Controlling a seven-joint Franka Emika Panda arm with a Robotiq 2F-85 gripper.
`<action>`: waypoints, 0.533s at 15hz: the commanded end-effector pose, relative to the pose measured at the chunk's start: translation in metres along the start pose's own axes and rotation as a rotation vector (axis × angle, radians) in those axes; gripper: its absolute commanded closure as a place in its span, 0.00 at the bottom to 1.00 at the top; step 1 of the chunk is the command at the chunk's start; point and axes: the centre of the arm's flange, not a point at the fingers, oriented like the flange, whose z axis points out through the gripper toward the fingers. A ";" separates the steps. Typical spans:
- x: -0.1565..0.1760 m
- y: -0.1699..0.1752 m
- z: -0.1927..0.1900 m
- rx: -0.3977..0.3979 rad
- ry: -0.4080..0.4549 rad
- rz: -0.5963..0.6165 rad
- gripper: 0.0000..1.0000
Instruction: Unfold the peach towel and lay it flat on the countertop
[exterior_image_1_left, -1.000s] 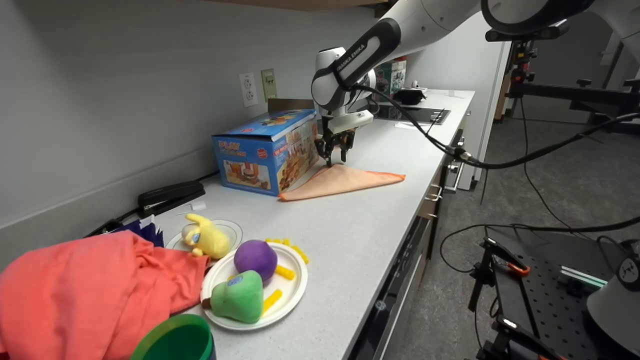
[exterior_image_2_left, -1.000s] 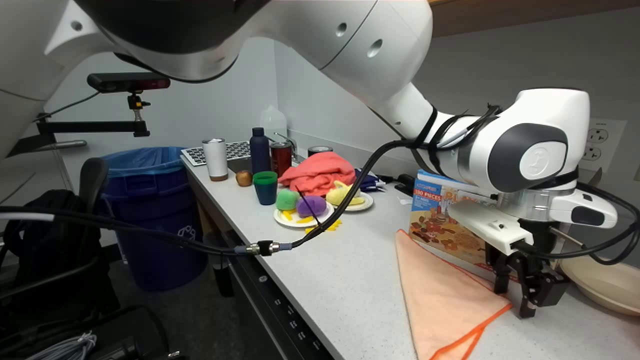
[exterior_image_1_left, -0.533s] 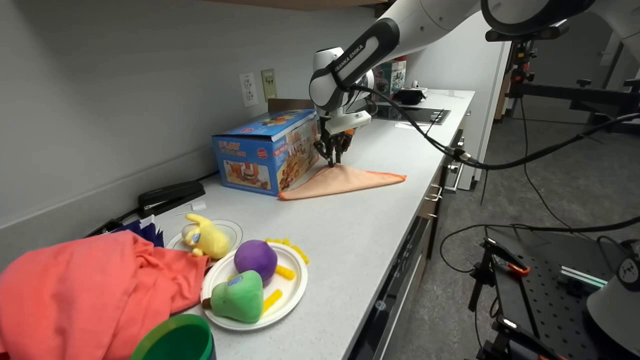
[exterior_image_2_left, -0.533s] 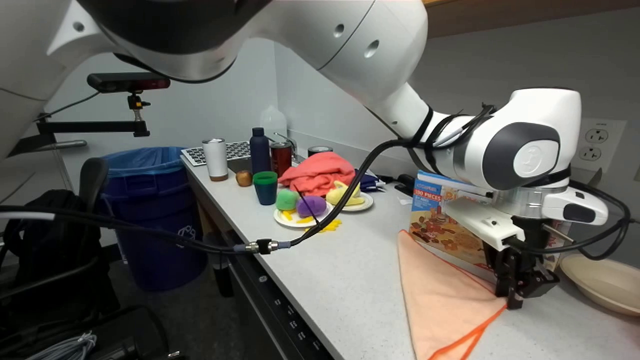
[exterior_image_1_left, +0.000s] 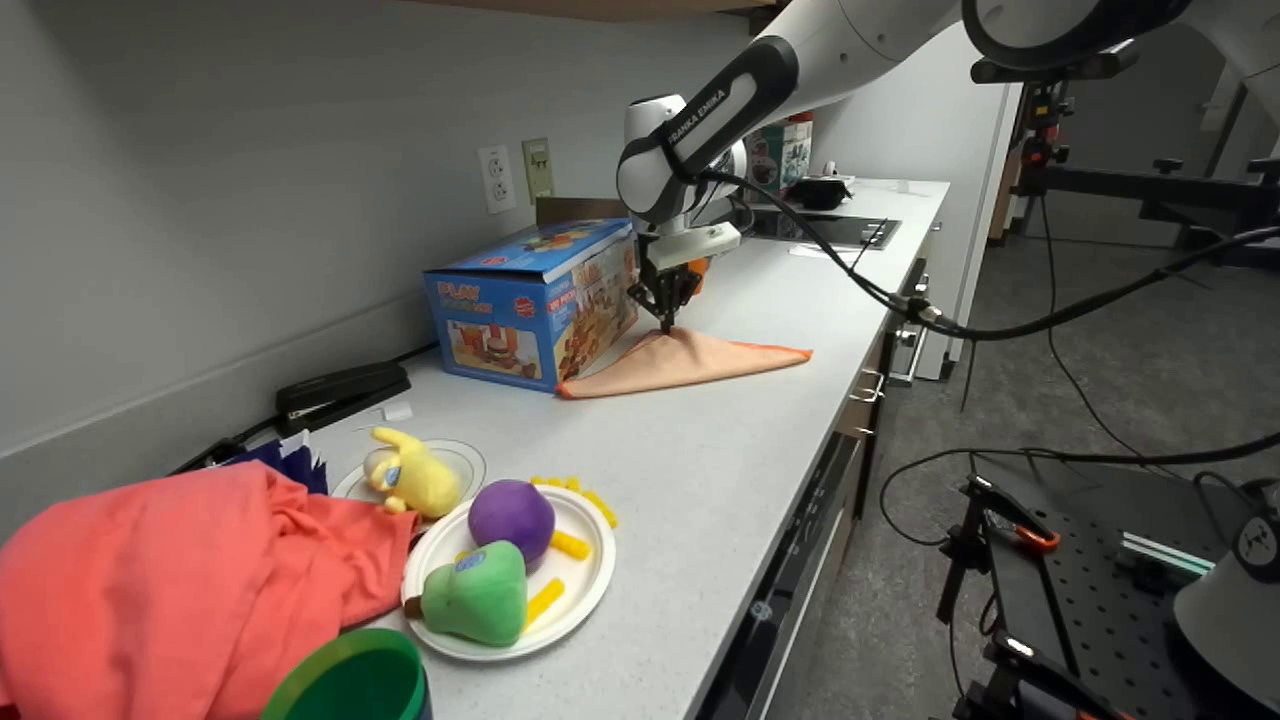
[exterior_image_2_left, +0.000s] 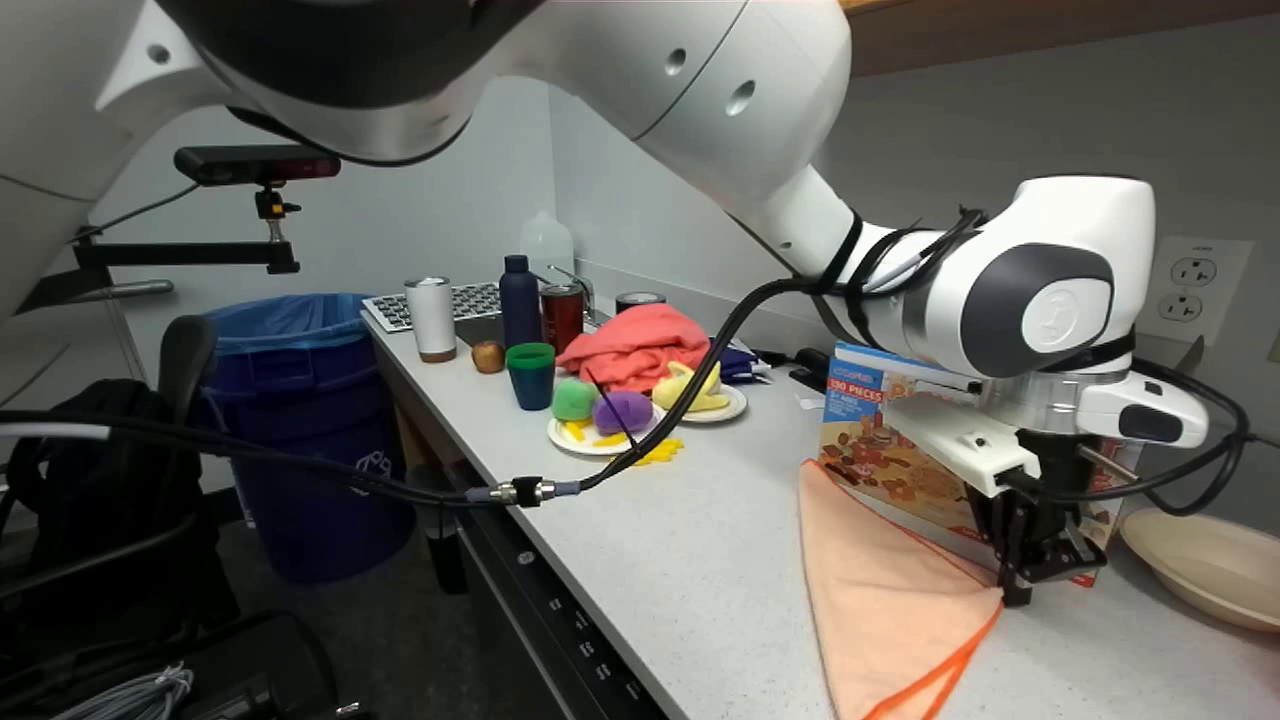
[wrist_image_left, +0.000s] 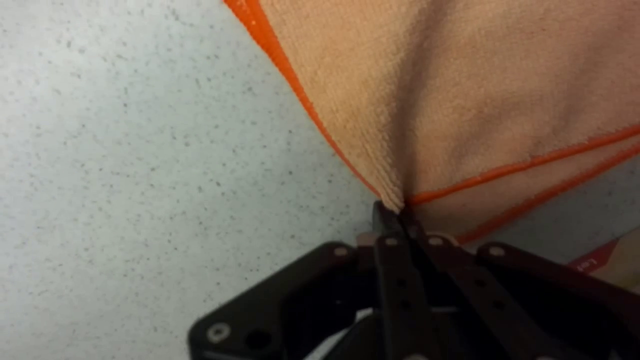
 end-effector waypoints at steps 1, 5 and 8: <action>-0.014 -0.003 -0.016 -0.029 -0.010 -0.021 0.99; -0.039 -0.001 -0.046 -0.009 -0.097 -0.117 0.99; -0.053 0.000 -0.069 -0.007 -0.106 -0.152 0.99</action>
